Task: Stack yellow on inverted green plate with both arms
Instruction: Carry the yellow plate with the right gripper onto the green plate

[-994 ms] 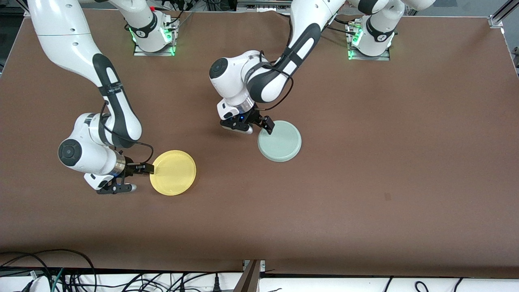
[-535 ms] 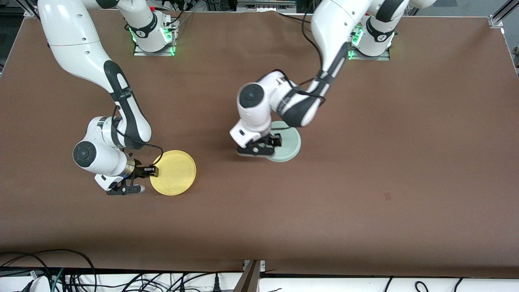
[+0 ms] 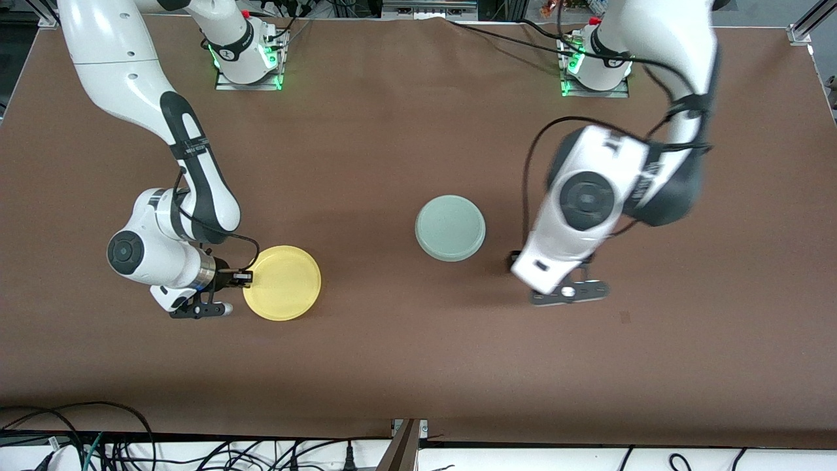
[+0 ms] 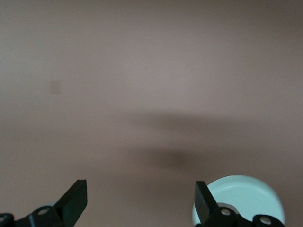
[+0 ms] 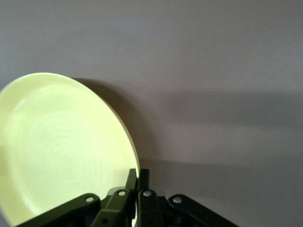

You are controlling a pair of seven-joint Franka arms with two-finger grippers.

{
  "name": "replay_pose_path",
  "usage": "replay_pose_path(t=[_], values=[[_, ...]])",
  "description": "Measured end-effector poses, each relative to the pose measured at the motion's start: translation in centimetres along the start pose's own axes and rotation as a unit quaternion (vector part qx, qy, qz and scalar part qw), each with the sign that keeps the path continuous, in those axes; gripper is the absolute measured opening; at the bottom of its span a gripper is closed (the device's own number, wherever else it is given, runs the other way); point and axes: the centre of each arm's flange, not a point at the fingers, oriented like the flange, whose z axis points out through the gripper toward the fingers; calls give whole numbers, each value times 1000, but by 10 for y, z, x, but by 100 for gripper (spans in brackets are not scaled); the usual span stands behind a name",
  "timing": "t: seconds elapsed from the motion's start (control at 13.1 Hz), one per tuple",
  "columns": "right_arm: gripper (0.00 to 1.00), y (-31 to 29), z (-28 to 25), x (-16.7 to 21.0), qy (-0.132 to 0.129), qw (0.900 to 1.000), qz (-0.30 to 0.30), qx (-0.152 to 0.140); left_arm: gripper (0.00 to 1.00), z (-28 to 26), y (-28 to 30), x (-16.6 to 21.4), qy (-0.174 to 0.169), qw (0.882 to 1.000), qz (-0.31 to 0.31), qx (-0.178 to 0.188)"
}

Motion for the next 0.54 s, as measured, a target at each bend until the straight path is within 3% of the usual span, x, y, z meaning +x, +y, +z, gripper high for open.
replay_pose_path(t=[0.31,0.54], values=[[3,-99,-32,3,-8,997,57,42,100,-64,-107,-4,-41,999,8,4],[3,-212,-27,-28,-31,992,95,75,100,-113,-165,-30,-31,998,41,-26]])
